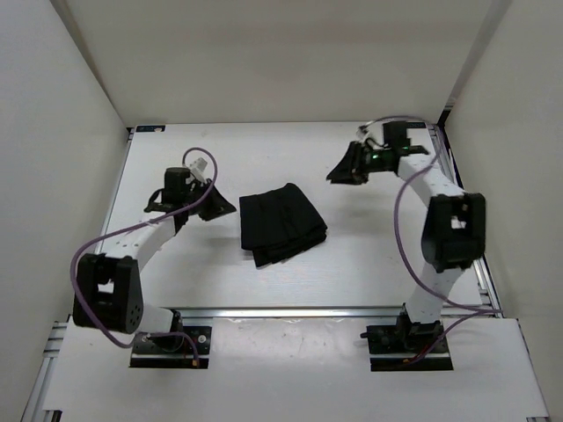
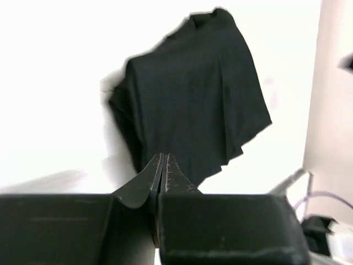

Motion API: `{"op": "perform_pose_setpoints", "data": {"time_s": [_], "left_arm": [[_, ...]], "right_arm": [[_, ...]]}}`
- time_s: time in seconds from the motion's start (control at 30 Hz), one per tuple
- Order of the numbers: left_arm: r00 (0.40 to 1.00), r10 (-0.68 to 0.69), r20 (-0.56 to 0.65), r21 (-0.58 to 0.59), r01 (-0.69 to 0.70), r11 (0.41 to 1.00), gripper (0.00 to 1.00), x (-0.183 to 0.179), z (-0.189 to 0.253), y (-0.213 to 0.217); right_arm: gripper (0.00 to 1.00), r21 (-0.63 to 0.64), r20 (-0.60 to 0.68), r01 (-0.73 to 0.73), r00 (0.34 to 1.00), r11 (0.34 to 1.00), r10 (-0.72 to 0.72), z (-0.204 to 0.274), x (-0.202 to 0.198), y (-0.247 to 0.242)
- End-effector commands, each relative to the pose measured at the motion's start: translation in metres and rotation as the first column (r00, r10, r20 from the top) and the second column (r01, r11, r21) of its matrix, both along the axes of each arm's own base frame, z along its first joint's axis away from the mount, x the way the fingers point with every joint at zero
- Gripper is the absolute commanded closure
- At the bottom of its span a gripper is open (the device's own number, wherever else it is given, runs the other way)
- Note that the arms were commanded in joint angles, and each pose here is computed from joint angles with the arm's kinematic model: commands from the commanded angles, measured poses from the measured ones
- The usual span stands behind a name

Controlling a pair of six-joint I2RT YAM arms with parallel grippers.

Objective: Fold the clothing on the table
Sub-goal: Fold the skirt

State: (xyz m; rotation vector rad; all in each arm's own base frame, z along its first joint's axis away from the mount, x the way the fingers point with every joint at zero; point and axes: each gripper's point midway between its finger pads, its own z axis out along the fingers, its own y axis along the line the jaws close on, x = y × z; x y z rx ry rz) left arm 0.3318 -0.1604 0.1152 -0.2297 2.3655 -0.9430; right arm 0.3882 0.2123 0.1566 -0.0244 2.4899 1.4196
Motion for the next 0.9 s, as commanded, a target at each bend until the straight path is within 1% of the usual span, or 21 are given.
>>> {"op": "perform_pose_setpoints", "data": {"time_s": [0.0,0.03,0.07,0.1,0.13,0.17,0.2,0.23,0.27,0.3,0.33,0.4,0.43,0.5,0.57,0.7,0.73,0.8,0.87], "left_arm": [[1.000,0.009,0.012,0.091,-0.010,0.996,0.96,-0.015,0.005,0.024],[1.000,0.007,0.000,0.122,-0.007,0.993,0.96,-0.024,-0.003,0.029],[0.999,0.018,-0.026,0.141,-0.014,0.990,0.95,-0.034,-0.013,0.033],[0.999,0.036,-0.028,0.158,-0.031,0.987,0.92,-0.039,-0.015,0.039],[0.997,0.057,-0.053,0.180,-0.047,0.983,0.90,-0.049,-0.024,0.044],[0.995,0.064,-0.078,0.199,-0.048,0.979,0.83,-0.059,-0.037,0.049],[0.994,0.080,-0.078,0.197,-0.064,0.978,0.72,-0.062,-0.038,0.053],[0.994,0.070,-0.089,0.185,-0.053,0.981,0.64,-0.071,-0.044,0.052],[0.993,0.057,-0.099,0.161,-0.040,0.986,0.04,-0.077,-0.049,0.051],[0.994,0.044,-0.103,0.152,-0.028,0.988,0.01,-0.082,-0.052,0.051],[0.995,0.031,-0.097,0.133,-0.018,0.991,0.01,-0.084,-0.051,0.048],[0.993,0.030,-0.110,0.118,-0.017,0.993,0.01,-0.087,-0.053,0.047],[0.995,0.021,-0.098,0.118,-0.009,0.993,0.02,-0.087,-0.051,0.045],[0.996,0.025,-0.088,0.144,-0.012,0.990,0.01,-0.084,-0.049,0.048],[0.995,0.045,-0.093,0.167,-0.028,0.986,0.02,-0.082,-0.050,0.054],[0.995,0.051,-0.090,0.166,-0.035,0.986,0.02,-0.084,-0.051,0.055],[0.995,0.041,-0.093,0.164,-0.025,0.986,0.01,-0.086,-0.051,0.053],[0.994,0.040,-0.100,0.183,-0.022,0.983,0.01,-0.087,-0.053,0.054],[0.996,0.034,-0.087,0.211,-0.015,0.977,0.01,-0.086,-0.050,0.056]], "right_arm": [[0.62,-0.117,0.115,0.114,0.988,0.987,-0.100,0.027,0.001,-0.050],[0.65,-0.136,0.080,0.141,0.988,0.981,-0.131,0.017,-0.005,-0.065],[0.65,-0.147,0.071,0.169,0.985,0.975,-0.160,0.015,-0.008,-0.077],[0.62,-0.164,0.028,0.171,0.985,0.971,-0.168,0.006,-0.022,-0.078],[0.58,-0.171,-0.008,0.212,0.976,0.962,-0.216,-0.006,-0.029,-0.096],[0.50,-0.178,-0.037,0.231,0.970,0.956,-0.241,-0.015,-0.044,-0.101],[0.49,-0.175,-0.004,0.255,0.966,0.951,-0.259,-0.011,-0.047,-0.104],[0.48,-0.162,-0.011,0.262,0.964,0.951,-0.267,-0.022,-0.055,-0.105],[0.47,-0.145,-0.003,0.280,0.959,0.949,-0.284,-0.019,-0.059,-0.107],[0.46,-0.107,0.009,0.286,0.958,0.952,-0.286,-0.018,-0.067,-0.105],[0.44,-0.071,-0.010,0.288,0.957,0.955,-0.289,-0.021,-0.072,-0.101],[0.38,-0.046,-0.009,0.307,0.951,0.950,-0.308,-0.019,-0.074,-0.103],[0.36,-0.040,-0.017,0.309,0.950,0.950,-0.310,-0.020,-0.074,-0.105],[0.34,-0.052,0.004,0.302,0.953,0.952,-0.303,-0.017,-0.071,-0.104],[0.28,-0.059,-0.007,0.288,0.957,0.956,-0.289,-0.016,-0.073,-0.100],[0.24,-0.061,0.004,0.280,0.960,0.958,-0.281,-0.016,-0.071,-0.098],[0.22,-0.062,-0.002,0.268,0.963,0.961,-0.268,-0.017,-0.073,-0.094],[0.21,-0.088,-0.006,0.252,0.967,0.964,-0.254,-0.022,-0.074,-0.091],[0.22,-0.150,-0.008,0.213,0.976,0.965,-0.217,-0.028,-0.077,-0.086]]}}
